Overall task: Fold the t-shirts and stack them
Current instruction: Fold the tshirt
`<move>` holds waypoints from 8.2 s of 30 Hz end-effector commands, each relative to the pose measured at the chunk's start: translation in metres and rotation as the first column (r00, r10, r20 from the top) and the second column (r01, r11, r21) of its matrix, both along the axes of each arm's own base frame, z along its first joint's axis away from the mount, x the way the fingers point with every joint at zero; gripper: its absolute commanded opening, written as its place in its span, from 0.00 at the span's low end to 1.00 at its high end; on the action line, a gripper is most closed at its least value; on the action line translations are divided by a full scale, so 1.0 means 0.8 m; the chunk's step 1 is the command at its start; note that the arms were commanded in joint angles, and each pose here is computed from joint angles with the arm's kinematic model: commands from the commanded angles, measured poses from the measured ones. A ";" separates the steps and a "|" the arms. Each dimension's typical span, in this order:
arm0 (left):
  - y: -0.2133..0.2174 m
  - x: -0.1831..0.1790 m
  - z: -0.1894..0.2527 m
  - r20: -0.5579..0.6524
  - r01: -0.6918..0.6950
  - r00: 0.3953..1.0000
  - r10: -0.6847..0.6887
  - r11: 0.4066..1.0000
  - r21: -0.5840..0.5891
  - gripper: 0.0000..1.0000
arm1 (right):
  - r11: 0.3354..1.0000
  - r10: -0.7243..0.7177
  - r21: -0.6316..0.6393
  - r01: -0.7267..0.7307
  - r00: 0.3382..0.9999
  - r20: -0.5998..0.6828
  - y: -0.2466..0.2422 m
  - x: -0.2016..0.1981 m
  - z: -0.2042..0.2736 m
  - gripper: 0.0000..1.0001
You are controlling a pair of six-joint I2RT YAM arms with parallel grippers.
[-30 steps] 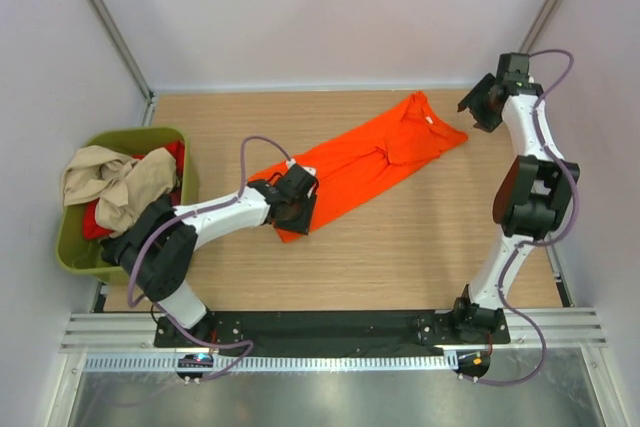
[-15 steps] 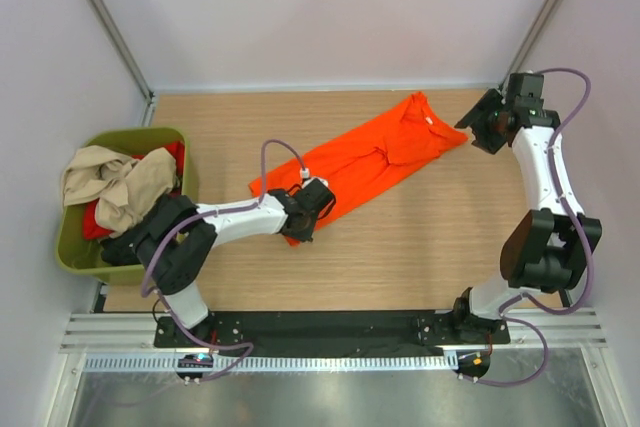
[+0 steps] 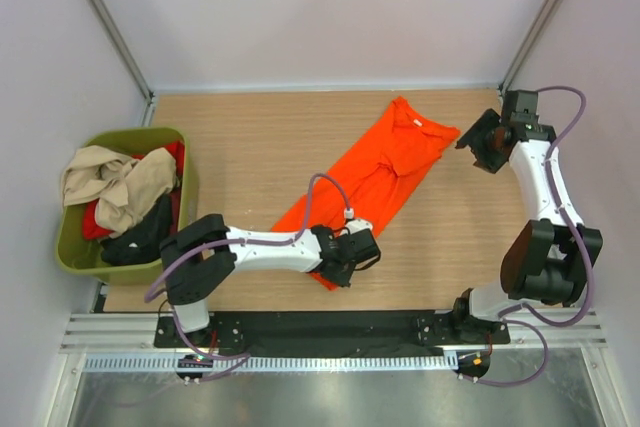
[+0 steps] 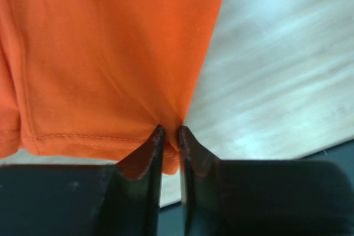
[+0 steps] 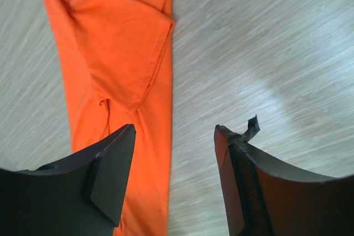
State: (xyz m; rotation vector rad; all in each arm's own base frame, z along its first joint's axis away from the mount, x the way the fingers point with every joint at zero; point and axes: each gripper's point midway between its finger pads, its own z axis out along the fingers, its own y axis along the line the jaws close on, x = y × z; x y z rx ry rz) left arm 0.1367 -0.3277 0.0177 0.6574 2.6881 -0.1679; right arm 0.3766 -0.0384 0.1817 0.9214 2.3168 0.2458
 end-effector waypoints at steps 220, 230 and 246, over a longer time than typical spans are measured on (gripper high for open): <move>-0.043 0.408 0.103 -0.128 -0.287 0.955 0.266 0.737 -0.612 0.00 | 0.890 0.276 -0.321 -0.324 0.943 -0.186 0.140 0.017 -0.114 0.01; -0.046 0.439 0.092 -0.136 -0.305 0.948 0.288 0.700 -0.646 0.00 | 0.907 0.253 -0.295 -0.300 0.949 -0.187 0.125 0.041 -0.131 0.01; -0.038 0.479 0.115 -0.095 -0.301 0.940 0.329 0.660 -0.688 0.13 | 0.931 0.228 -0.256 -0.259 0.963 -0.145 0.115 0.094 -0.122 0.04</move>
